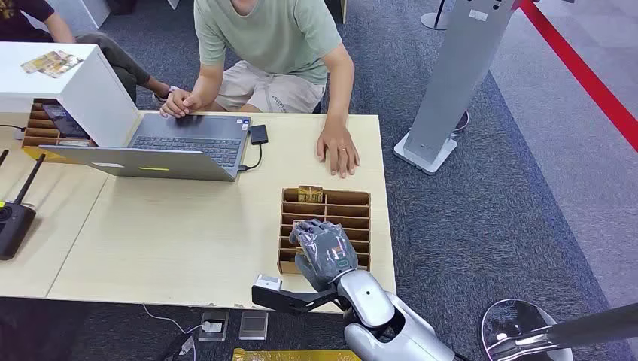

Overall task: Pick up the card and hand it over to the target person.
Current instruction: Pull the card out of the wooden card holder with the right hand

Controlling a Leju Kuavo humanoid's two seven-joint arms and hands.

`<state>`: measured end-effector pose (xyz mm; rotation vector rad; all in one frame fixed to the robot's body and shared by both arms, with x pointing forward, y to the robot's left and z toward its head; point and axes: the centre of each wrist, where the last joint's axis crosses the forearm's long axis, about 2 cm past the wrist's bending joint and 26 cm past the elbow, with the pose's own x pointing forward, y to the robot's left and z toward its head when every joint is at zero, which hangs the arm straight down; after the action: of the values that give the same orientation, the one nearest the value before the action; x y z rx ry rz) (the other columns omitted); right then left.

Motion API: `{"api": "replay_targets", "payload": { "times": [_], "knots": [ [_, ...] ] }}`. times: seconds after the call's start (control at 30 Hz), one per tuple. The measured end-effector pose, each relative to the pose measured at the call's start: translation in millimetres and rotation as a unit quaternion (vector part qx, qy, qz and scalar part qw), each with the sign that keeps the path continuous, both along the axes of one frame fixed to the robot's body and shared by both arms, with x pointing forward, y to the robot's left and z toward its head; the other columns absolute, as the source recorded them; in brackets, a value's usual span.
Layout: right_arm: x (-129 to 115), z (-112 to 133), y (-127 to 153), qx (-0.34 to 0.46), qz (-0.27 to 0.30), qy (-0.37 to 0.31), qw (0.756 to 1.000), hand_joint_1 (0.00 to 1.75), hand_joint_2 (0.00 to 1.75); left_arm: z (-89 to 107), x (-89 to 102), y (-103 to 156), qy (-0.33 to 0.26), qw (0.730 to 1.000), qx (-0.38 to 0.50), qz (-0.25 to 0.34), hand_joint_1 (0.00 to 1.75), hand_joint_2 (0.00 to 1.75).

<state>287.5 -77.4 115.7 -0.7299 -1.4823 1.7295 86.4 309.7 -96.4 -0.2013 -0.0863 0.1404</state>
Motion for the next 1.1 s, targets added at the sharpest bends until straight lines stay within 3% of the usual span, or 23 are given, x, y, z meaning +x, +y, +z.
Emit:
{"api": "replay_targets", "payload": {
  "times": [0.43, 0.83, 1.0, 1.07, 1.1],
  "knots": [
    [4.7, -12.8, -11.6, -0.012, -0.034, 0.005, 0.999, 0.87, 1.75, -1.7, -1.3, 9.7, 0.000, 1.000, 0.001, -0.019, 0.00, 1.75],
    [8.2, -22.1, -24.1, -0.017, -0.065, 0.009, 0.998, 0.95, 1.75, -3.4, -2.6, 17.3, 0.000, 0.999, 0.001, -0.038, 0.00, 1.75],
    [8.6, -23.4, -25.3, -0.016, -0.067, 0.009, 0.998, 1.13, 1.75, -3.6, -3.2, 19.3, 0.001, 0.999, 0.002, -0.040, 0.00, 1.75],
    [8.6, -24.0, -25.3, -0.016, -0.067, 0.010, 0.998, 1.24, 1.75, -3.7, -3.4, 19.9, 0.001, 0.999, 0.002, -0.041, 0.00, 1.75],
    [9.0, -24.1, -25.1, -0.016, -0.067, 0.010, 0.998, 1.39, 1.75, -3.8, -3.4, 19.9, 0.002, 0.999, 0.002, -0.041, 0.00, 1.75]
  ]
}}
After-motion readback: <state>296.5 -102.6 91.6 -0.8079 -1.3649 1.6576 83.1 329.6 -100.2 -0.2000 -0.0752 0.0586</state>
